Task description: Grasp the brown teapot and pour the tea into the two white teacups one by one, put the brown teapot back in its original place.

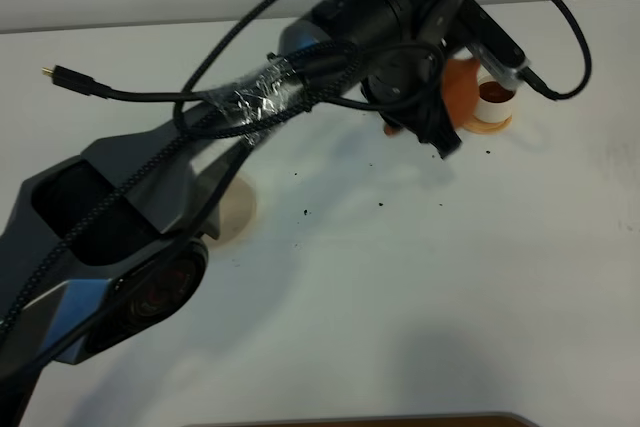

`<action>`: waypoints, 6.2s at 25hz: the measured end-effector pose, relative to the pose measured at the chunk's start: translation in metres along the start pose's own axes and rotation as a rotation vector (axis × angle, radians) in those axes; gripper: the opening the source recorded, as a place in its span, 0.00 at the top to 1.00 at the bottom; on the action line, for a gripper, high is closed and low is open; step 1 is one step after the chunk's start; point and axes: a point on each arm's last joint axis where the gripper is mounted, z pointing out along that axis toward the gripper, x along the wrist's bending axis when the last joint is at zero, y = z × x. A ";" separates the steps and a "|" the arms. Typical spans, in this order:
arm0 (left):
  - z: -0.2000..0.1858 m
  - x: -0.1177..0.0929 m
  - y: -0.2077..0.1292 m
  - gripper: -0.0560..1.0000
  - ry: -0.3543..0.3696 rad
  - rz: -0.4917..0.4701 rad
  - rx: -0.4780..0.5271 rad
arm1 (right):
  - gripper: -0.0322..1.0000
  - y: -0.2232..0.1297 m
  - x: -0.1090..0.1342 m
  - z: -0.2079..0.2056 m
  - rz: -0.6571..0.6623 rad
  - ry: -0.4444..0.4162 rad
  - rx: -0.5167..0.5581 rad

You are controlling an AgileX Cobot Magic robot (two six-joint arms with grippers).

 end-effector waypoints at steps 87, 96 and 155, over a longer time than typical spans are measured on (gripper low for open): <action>0.080 0.081 0.013 0.81 0.808 1.684 -0.102 | 0.74 0.000 -0.003 0.000 0.043 -0.028 0.004; 0.082 0.079 0.014 0.81 0.826 1.695 -0.126 | 0.74 0.000 -0.003 0.000 0.043 -0.028 0.004; 0.081 0.068 0.026 0.81 1.032 1.922 -0.205 | 0.74 0.000 -0.003 0.000 0.043 -0.028 0.004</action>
